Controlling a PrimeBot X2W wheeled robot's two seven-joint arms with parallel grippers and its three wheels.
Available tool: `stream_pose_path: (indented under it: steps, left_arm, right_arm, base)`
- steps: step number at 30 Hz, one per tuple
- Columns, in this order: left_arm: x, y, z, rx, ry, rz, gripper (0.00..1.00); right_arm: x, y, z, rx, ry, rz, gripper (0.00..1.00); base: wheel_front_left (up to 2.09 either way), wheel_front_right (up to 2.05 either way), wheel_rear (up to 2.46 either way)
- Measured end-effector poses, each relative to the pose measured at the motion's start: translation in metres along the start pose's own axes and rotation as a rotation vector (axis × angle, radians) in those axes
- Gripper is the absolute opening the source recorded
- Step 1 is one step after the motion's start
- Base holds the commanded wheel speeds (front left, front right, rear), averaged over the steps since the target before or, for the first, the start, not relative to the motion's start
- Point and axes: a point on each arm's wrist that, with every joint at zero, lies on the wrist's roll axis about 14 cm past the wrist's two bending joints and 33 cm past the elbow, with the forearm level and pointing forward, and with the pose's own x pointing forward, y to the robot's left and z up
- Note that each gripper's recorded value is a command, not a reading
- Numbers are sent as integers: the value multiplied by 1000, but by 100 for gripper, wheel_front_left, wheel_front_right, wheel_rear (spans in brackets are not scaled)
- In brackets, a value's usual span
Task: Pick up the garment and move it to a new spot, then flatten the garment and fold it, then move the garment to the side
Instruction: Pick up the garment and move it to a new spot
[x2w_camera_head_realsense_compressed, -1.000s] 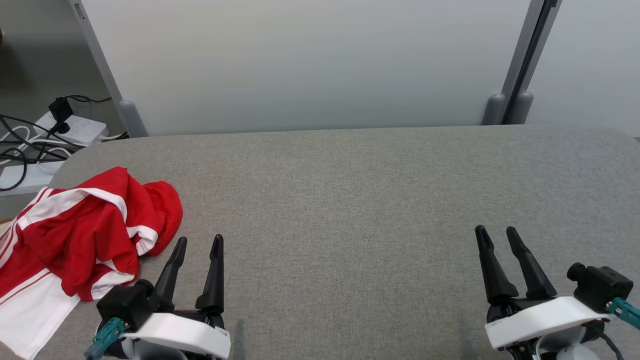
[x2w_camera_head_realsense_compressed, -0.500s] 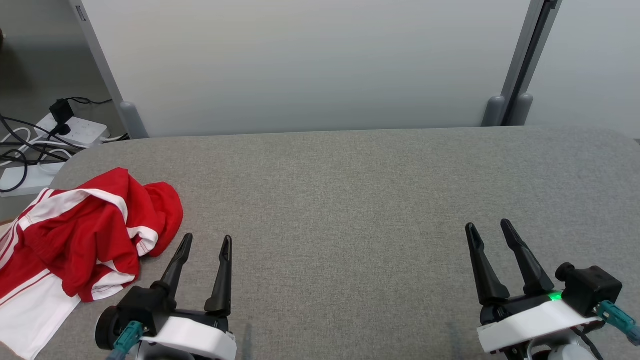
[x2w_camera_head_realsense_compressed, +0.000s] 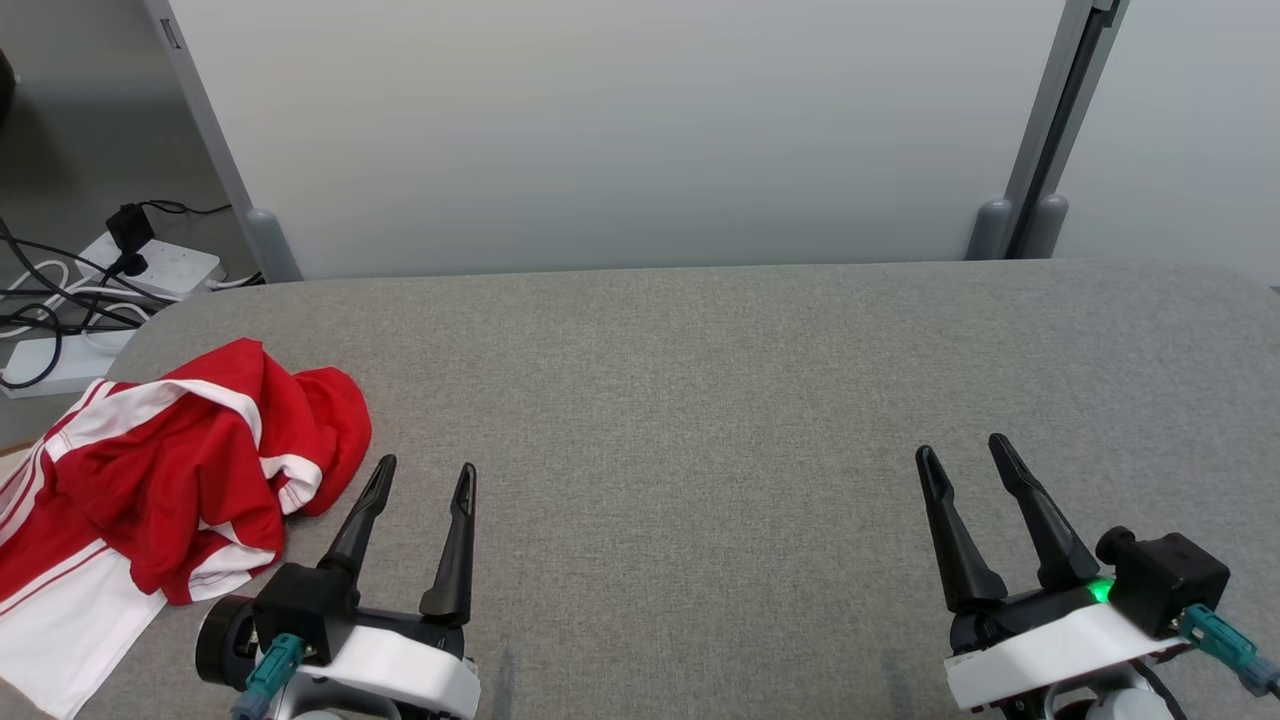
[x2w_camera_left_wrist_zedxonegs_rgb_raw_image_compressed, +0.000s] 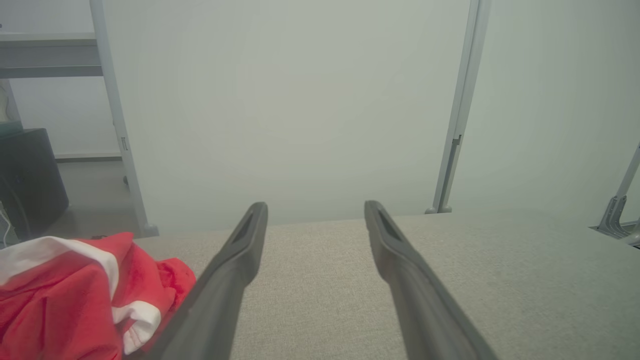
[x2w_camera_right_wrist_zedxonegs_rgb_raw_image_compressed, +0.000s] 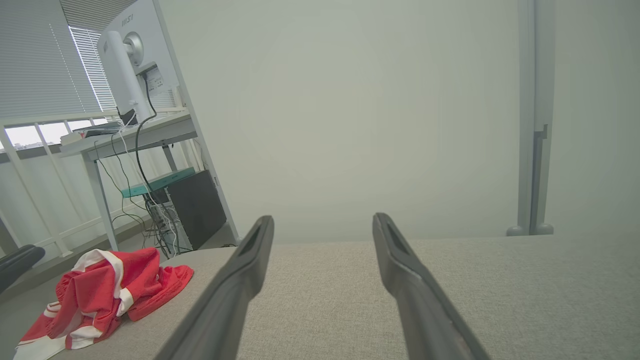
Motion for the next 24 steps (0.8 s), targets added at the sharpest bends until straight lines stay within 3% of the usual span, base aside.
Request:
stream_pose_path:
  steps: [10, 24]
  left_arm:
    - [-5, 10, -3, 5, 8, 38, 100]
    - [-32, 55, 5, 25, -6, 196, 100]
  right_arm:
    - [5, 8, -6, 8, 13, 26, 100]
    - [28, 49, -24, 40, 57, 161, 100]
  base:
    - [0, 0, 0]
    - [0, 0, 0]
